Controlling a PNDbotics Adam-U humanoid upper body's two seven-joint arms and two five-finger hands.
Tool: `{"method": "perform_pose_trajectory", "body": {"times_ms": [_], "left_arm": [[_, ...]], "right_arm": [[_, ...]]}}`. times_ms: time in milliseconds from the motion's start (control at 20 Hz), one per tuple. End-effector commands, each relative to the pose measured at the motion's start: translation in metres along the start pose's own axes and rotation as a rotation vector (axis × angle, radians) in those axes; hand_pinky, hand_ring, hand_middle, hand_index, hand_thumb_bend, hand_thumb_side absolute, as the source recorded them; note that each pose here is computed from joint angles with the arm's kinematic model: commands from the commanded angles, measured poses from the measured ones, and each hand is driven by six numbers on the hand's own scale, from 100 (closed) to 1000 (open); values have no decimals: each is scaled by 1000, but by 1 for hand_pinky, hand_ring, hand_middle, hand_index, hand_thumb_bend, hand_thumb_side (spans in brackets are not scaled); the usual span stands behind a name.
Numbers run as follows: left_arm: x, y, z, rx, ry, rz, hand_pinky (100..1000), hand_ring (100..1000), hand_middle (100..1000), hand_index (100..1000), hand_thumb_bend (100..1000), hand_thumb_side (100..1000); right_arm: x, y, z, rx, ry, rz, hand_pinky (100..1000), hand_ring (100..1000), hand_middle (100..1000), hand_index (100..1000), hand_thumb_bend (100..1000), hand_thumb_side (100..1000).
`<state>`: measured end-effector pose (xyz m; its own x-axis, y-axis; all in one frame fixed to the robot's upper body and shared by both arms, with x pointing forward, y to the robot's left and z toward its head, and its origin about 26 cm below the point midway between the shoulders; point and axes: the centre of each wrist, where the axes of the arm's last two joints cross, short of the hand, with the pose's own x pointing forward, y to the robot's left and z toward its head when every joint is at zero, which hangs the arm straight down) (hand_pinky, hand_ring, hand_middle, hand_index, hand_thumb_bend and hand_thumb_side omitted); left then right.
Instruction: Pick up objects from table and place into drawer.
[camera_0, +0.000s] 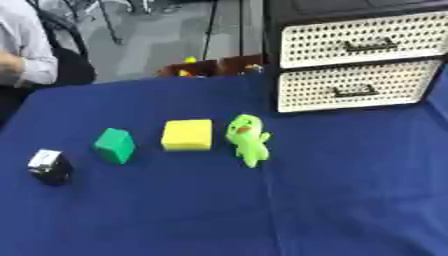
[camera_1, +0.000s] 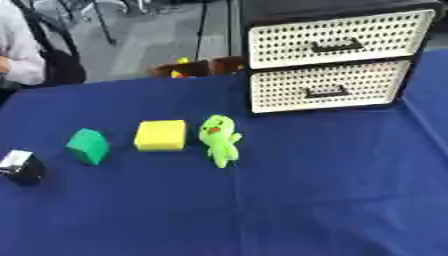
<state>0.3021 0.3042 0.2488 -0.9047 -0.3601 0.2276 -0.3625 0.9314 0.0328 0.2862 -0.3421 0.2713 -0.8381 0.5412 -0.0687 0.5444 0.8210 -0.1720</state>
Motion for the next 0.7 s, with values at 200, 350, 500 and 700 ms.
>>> {"method": "perform_pose_trajectory", "body": {"times_ms": [200,350,500,700], "left_arm": [[3,3,-6,1,-26,-8,498,578,678,871,294,860],[3,3,-6,0,-25,-9,498,578,677,871,293,860],[3,4,-6,-2,-24,-10,498,578,677,871,293,860],[4,4,-6,-7,-24,-11,497,577,676,871,292,860]], "right_arm": [[2,-6,-19,-102,-141,-64,557,638,683,801,100,1000],[1,-9,-24,-50,-139,-31,553,636,652,806,100,1000],[1,-14,-26,38,-129,17,545,630,614,814,135,989],[1,-19,-25,172,-109,87,538,629,628,842,217,985]]}}
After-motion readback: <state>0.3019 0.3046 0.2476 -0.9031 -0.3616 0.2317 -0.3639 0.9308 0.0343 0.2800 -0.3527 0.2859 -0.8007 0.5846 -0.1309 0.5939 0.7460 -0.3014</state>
